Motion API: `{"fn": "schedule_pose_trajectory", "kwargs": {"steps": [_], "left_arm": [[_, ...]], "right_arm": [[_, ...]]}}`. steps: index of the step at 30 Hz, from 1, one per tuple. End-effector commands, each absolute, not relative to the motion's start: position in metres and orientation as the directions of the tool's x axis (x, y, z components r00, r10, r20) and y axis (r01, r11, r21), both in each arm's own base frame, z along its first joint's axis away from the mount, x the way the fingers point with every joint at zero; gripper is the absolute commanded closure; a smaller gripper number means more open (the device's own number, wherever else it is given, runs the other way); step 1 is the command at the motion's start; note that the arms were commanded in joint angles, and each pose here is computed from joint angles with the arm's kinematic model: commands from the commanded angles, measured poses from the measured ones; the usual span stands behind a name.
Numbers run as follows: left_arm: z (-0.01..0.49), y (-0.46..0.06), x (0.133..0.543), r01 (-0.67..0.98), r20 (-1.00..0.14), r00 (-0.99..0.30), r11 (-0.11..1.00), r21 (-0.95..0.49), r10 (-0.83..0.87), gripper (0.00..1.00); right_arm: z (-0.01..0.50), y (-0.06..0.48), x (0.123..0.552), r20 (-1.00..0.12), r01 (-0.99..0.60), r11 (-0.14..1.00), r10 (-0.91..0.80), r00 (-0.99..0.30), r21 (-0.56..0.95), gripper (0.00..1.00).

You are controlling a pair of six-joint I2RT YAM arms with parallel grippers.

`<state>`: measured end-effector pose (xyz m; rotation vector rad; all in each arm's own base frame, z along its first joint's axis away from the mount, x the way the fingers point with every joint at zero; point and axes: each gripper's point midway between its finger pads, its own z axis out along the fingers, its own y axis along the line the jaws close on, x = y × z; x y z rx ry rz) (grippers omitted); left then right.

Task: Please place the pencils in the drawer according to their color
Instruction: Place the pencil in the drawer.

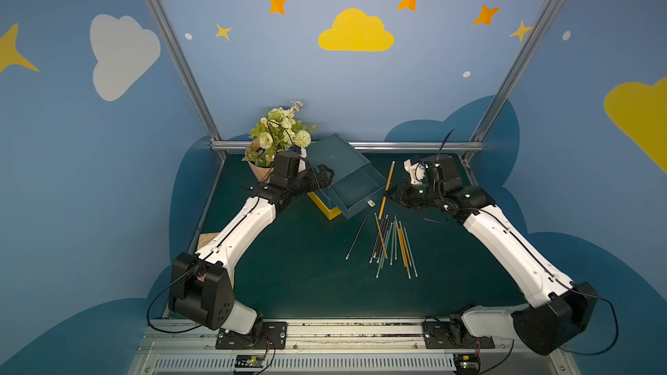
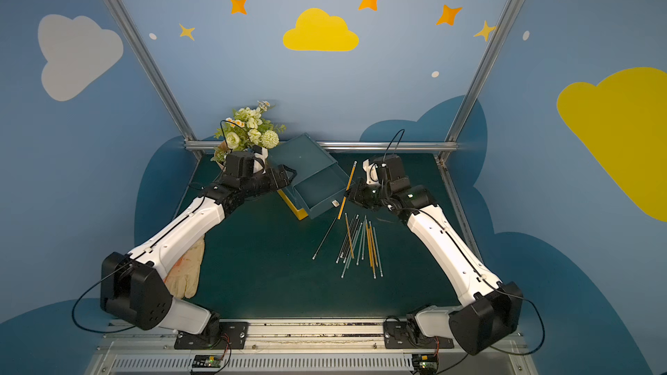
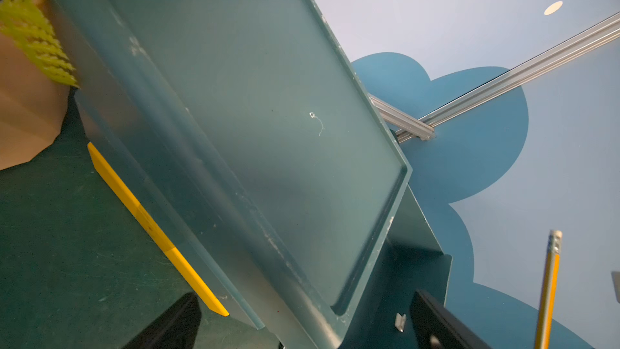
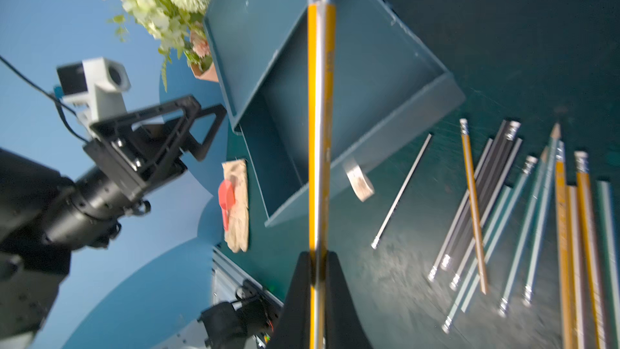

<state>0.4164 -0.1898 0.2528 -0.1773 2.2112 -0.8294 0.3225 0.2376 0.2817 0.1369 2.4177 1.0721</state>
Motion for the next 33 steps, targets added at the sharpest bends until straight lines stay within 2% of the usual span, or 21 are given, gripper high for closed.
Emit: {"fn": "schedule_pose_trajectory", "kwargs": {"steps": [1,7,16,33], "left_arm": [[0.262,-0.194,0.420,0.144,-0.616,-0.700,0.773,-0.618,-0.362,0.00],[0.257,-0.195,0.421,0.139,-0.612,-0.705,0.776,-0.616,-0.359,0.00],[0.252,-0.196,0.424,0.132,-0.605,-0.710,0.776,-0.617,-0.361,0.00],[0.246,-0.197,0.428,0.130,-0.603,-0.711,0.776,-0.617,-0.361,0.00]], "right_arm": [[0.318,0.252,0.356,-0.424,-0.116,0.601,0.402,-0.811,0.791,1.00],[0.310,0.268,0.384,-0.405,-0.088,0.582,0.441,-0.801,0.809,1.00],[0.286,0.298,0.403,-0.398,-0.080,0.612,0.404,-0.824,0.787,1.00],[0.233,0.329,0.361,-0.305,-0.045,0.648,0.296,-0.905,0.760,1.00]]}}
